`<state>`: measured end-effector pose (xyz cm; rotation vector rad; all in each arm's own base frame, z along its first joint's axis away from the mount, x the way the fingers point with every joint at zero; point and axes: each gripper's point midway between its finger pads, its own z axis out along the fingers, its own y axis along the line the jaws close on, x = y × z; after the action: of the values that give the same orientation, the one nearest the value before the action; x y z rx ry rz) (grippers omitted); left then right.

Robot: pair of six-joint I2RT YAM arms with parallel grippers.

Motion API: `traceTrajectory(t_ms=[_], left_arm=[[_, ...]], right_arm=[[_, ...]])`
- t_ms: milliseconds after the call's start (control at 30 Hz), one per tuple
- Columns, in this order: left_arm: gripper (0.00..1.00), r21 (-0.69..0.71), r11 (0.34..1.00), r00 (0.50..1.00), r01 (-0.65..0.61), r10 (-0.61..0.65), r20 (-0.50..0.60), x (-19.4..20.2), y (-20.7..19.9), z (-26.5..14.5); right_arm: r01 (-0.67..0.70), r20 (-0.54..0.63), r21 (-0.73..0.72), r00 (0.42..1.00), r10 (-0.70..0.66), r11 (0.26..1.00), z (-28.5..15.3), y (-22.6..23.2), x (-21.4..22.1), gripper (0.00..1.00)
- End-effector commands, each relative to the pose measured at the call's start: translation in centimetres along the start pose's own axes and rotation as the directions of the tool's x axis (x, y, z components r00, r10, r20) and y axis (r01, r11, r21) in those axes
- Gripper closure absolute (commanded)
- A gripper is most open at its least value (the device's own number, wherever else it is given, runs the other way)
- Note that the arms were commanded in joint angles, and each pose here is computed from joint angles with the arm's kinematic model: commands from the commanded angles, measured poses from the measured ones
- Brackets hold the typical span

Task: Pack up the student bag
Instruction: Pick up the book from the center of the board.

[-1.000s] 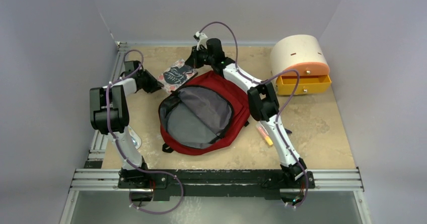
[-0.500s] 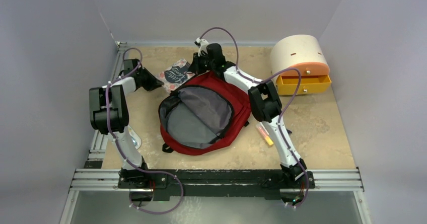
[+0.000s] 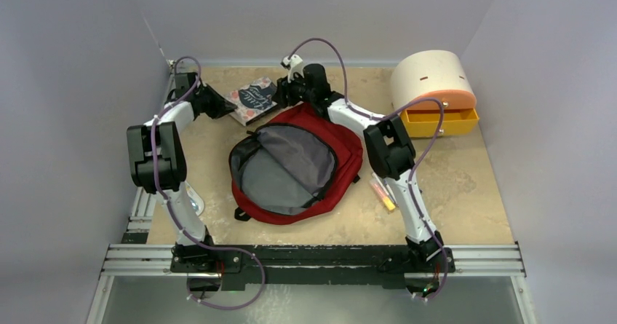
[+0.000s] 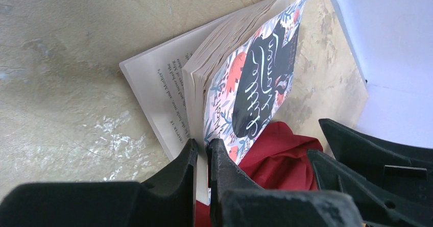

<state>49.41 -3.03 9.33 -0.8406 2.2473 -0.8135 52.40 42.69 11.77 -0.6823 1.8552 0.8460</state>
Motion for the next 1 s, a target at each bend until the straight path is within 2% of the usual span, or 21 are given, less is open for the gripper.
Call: traceTrajectory(t_ms=[0, 100, 200, 400, 567, 967], left_arm=[[1.0, 0.103, 0.995, 1.0, 0.003, -0.004, 0.016, -1.9, -3.8, -0.9], [1.0, 0.107, 0.994, 1.0, 0.017, -0.018, 0.006, -2.1, -4.1, -0.8], [1.0, 0.108, 0.994, 0.999, 0.035, -0.034, -0.008, -2.1, -4.4, -0.8], [1.0, 0.125, 0.99, 0.997, 0.066, -0.062, -0.036, -2.1, -5.2, -0.9], [1.0, 0.13, 0.988, 0.996, 0.078, -0.073, -0.043, -2.3, -5.6, -0.9], [1.0, 0.128, 0.989, 0.996, 0.08, -0.075, -0.043, -2.9, -6.1, -1.0]], right_arm=[[0.333, 0.219, 0.048, 0.916, -0.335, 0.942, -1.9, 2.0, -7.1, 0.48], [0.529, 0.245, 0.071, 0.813, -0.529, 0.846, -2.5, 3.1, -6.4, 0.43], [0.652, 0.218, 0.145, 0.713, -0.667, 0.744, -2.6, 3.0, -6.2, 0.36], [0.757, 0.084, 0.241, 0.607, -0.79, 0.607, -1.1, 1.1, -5.1, 0.3], [0.842, 0.022, 0.212, 0.503, -0.864, 0.496, 0.1, 2.0, -3.4, 0.27], [0.867, 0.039, 0.11, 0.485, -0.874, 0.486, -0.5, 3.8, -1.3, 0.25]])
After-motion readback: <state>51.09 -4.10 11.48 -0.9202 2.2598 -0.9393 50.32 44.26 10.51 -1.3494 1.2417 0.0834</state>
